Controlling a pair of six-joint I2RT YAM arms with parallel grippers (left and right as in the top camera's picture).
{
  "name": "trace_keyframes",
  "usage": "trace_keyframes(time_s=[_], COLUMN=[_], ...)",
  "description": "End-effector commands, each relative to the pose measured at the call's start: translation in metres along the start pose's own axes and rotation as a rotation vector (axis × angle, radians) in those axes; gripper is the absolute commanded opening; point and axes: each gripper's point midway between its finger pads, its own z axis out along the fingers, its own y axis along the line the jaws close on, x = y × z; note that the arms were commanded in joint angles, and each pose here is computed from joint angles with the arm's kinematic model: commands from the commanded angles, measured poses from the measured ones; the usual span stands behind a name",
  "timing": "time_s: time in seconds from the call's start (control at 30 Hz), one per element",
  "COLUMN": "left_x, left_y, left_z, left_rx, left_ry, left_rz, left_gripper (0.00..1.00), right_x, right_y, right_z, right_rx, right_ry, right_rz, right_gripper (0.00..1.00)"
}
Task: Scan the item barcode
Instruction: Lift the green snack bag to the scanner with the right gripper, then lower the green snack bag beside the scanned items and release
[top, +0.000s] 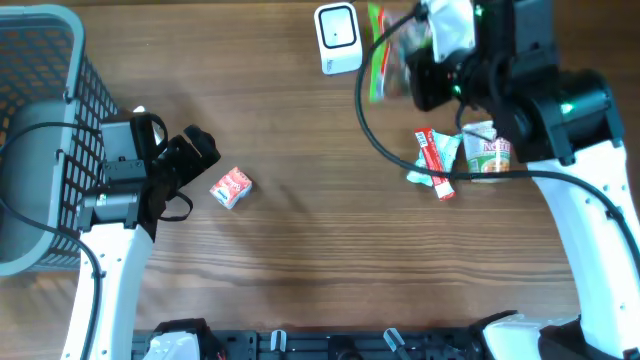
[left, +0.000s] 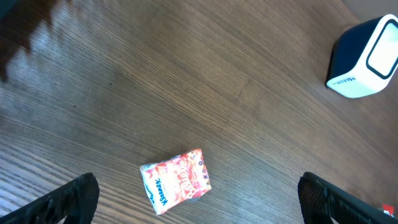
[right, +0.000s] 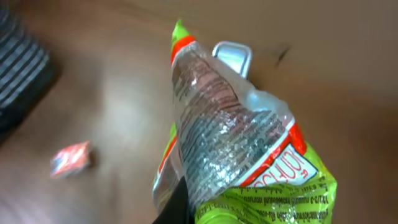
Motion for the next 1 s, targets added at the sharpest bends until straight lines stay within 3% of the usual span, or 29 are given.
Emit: trace_keyframes(time_s=[0.0,0.2,0.3,0.43,0.67,0.73,0.83,0.97], left_x=[-0.004,-0.004,-0.004,-0.004,-0.004,-0.004,-0.004,-0.004], left_y=[0.001,0.001,0.001,0.001,0.001,0.001,0.001,0.001], left_z=[0.0,0.0,0.0,0.0,0.0,0.0,0.0,0.0], left_rx=[-0.005,-0.005,-0.005,-0.005,-0.005,-0.005,-0.005,-0.005], left_ry=[-0.009,-0.009,-0.009,-0.009,-0.009,-0.009,-0.009,-0.009], left_rz=[0.013,0.013,0.013,0.013,0.013,0.013,0.013,0.013], left_gripper=[1.0,1.0,1.0,1.0,1.0,1.0,1.0,1.0], right_x=[-0.023,-0.003,0.008,-0.007,-0.016,-0.021,-0.026,-0.026], right_y=[-0.003,0.008,-0.011,-0.02,-0.019,-0.023,-0.031,-0.013], right_z=[0.026,0.143,0.196,0.238,0.258,0.257,0.237,0.184], right_rx=[0.179,0.41,0.571,0.734,0.79,0.793,0.782,0.582], right_ry=[-0.029,0.165,0.22,0.135,0.023,-0.043,-0.062,-0.011], right_rz=[-0.257,-0.693,-0.759,-0.799,-0.741,-0.616,-0.5,-0.418], right_gripper=[0.04,0.04,0.04,0.04,0.04,0.04,0.04,0.04])
